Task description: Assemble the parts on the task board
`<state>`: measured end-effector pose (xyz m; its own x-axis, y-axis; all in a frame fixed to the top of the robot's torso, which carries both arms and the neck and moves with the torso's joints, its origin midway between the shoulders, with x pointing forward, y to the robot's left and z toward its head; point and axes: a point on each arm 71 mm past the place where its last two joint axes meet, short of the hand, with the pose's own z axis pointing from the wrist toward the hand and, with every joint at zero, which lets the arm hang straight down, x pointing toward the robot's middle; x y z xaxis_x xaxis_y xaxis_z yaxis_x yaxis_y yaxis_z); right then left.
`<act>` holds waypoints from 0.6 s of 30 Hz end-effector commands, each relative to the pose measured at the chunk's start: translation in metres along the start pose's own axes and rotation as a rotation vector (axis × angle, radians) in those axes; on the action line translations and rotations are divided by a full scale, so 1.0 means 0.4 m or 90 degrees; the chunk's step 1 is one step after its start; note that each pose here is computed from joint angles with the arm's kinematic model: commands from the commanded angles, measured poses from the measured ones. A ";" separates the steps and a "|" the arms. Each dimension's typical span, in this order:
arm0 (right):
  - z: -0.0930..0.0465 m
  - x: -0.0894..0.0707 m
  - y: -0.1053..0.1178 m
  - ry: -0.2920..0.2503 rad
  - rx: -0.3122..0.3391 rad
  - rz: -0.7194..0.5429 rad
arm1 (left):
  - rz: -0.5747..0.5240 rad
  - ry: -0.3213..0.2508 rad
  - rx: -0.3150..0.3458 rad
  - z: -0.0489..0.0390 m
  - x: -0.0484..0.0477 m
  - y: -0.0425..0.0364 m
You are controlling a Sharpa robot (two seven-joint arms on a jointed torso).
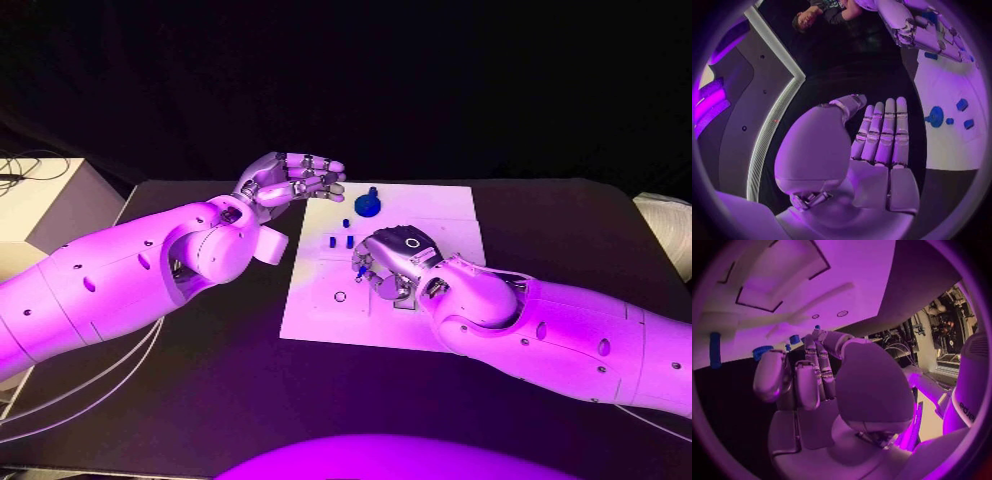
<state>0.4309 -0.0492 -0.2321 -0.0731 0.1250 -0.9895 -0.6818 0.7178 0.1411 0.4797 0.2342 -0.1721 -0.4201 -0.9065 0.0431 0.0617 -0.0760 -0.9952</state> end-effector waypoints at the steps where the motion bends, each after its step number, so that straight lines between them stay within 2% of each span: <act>1: 0.001 0.007 -0.002 0.010 0.002 -0.009 | -0.003 0.003 0.004 0.001 0.004 -0.001; 18: 0.010 0.025 -0.007 0.017 0.009 -0.016 | -0.004 0.005 0.004 0.001 0.004 -0.002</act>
<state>0.4356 -0.0484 -0.2411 -0.0797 0.1045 -0.9913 -0.6697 0.7310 0.1309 0.4797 0.2341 -0.1721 -0.4205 -0.9063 0.0434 0.0611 -0.0760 -0.9952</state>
